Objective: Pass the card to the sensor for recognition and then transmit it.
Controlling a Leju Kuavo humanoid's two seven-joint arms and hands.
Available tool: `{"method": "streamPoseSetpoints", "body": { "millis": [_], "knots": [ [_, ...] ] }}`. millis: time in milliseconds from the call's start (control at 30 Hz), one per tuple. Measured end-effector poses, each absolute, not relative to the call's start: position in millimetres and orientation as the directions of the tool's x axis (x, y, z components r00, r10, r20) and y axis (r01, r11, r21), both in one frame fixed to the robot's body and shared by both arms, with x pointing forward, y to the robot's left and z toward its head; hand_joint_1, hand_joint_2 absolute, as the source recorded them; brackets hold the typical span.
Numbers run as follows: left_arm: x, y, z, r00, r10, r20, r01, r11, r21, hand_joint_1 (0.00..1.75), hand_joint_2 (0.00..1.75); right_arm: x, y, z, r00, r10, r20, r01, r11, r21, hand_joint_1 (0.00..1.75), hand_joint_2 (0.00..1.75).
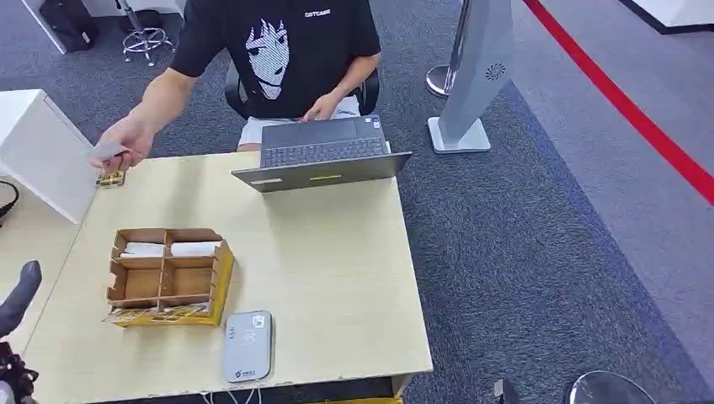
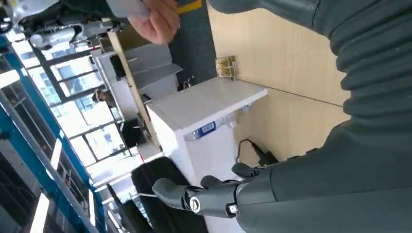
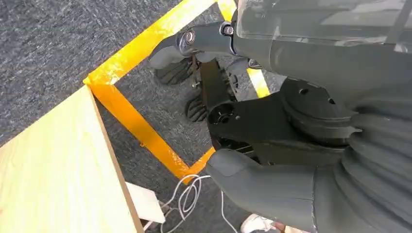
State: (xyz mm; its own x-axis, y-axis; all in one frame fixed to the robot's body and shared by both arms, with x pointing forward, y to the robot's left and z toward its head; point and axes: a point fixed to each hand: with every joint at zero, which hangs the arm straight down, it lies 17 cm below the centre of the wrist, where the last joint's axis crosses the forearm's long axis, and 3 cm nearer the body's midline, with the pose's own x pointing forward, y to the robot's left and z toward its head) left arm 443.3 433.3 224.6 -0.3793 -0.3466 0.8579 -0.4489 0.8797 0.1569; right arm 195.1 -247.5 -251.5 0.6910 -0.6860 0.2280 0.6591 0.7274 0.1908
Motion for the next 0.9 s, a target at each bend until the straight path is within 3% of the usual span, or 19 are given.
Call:
{"method": "streamPoseSetpoints", "body": {
  "millis": [400, 433, 467, 900],
  "knots": [
    [519, 370, 257, -0.33, -0.584, 0.741, -0.375, 0.802, 0.465, 0.0, 1.75, 208, -237, -247, 0.742, -0.629, 0.234, 0.596, 0.778, 0.2, 0.0, 1.75],
    [524, 362, 259, -0.328, -0.603, 0.727, -0.366, 0.791, 0.49, 0.44, 1.75, 209, -236, -246, 0.747, -0.622, 0.235, 0.589, 0.783, 0.2, 0.0, 1.75],
    [530, 357, 260, -0.323, -0.621, 0.714, -0.361, 0.778, 0.514, 1.75, 1.75, 210, -235, -246, 0.75, -0.618, 0.235, 0.585, 0.786, 0.202, 0.0, 1.75],
    [586, 277, 285, -0.329, -0.838, 0.435, -0.31, 0.531, 0.789, 1.75, 1.75, 222, -225, -241, 0.802, -0.545, 0.242, 0.51, 0.838, 0.196, 0.0, 1.75]
  ]
}}
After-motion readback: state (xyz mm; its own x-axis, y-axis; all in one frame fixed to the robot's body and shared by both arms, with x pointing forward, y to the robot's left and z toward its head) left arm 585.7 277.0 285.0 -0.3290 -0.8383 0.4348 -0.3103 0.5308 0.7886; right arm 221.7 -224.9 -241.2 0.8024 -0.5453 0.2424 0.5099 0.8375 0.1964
